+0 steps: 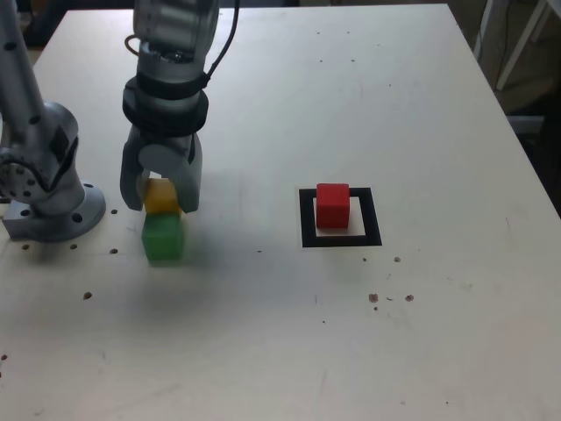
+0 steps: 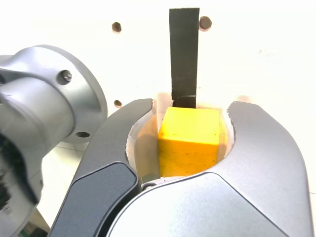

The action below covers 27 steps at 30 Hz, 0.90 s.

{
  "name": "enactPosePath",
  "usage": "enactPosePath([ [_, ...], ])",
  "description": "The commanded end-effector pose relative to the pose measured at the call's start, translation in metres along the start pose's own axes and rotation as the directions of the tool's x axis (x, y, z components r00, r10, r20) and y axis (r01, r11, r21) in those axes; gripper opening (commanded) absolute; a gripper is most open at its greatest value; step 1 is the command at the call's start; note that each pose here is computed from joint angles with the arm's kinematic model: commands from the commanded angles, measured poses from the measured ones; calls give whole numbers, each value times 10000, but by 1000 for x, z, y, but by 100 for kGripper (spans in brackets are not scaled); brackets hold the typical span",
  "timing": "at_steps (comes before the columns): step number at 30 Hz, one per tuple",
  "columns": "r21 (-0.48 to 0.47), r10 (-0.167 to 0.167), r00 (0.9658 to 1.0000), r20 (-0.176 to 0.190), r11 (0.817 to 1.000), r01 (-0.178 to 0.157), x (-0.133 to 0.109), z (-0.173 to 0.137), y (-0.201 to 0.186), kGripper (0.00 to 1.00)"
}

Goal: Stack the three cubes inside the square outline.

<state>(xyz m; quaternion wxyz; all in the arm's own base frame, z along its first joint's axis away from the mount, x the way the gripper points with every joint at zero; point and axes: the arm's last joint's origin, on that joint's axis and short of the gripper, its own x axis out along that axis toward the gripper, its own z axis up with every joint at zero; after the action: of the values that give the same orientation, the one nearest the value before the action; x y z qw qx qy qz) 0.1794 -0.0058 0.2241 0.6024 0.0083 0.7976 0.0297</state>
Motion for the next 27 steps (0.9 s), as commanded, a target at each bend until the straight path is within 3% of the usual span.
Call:
enactPosePath([
  [1, -1, 143, 9999, 11, 9999, -143, -8, 3, 1, 30],
  [5, 120, 352, 9987, 365, 9993, -356, -29, 13, 2, 30],
  [13, 356, 363, 9923, 1183, 9985, -407, -69, 42, 2, 30],
  [27, 844, 199, 9894, 1436, 9959, -322, -110, 101, -8, 30],
])
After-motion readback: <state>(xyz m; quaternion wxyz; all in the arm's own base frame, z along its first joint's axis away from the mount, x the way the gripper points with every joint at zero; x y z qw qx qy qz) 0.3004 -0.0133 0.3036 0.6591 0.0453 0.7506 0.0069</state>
